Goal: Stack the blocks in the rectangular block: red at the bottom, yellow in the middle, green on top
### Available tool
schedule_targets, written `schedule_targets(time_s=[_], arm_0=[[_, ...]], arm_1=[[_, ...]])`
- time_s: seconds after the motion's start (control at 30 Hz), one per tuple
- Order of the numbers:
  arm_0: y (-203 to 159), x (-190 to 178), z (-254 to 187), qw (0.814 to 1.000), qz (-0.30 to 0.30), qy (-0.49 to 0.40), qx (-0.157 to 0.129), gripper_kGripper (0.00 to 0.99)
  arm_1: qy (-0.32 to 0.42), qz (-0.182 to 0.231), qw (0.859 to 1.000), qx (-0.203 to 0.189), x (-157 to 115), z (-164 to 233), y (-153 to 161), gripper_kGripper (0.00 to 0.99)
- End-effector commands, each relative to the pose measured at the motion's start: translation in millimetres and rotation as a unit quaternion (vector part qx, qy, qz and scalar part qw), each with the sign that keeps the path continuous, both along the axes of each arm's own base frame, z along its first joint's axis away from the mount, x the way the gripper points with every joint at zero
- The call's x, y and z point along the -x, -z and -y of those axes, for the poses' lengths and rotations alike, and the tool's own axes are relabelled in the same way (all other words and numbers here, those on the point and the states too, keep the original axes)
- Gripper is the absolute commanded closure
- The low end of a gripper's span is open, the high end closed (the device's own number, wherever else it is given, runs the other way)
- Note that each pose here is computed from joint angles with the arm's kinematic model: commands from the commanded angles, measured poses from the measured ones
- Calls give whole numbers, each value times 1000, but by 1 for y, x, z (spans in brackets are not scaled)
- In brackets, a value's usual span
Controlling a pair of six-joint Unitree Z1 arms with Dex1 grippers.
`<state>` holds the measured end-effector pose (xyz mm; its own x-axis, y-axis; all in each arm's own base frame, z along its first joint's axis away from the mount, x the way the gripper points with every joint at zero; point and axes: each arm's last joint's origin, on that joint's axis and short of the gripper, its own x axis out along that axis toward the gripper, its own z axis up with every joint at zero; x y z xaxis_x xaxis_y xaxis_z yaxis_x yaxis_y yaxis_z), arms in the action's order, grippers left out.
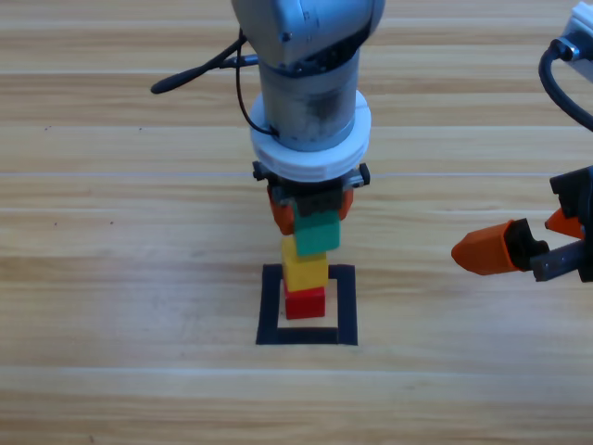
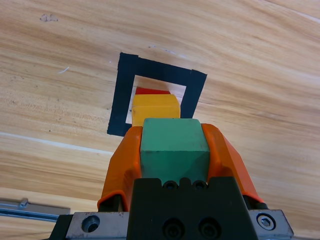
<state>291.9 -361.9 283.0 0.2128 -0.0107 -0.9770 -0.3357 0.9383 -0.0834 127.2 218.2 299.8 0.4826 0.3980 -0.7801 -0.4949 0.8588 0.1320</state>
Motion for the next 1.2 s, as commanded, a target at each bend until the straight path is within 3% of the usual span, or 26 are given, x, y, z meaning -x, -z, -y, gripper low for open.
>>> schedule_targets(time_s=[0.03,1.2], arm_0=[[28,5,14,999,-19,14,-28,919],[46,-5,8,998,-39,24,-49,919]], arm_1=[[-4,-16,1000,16,-1,0,14,0],[-8,-22,1000,19,-2,-4,17,0]])
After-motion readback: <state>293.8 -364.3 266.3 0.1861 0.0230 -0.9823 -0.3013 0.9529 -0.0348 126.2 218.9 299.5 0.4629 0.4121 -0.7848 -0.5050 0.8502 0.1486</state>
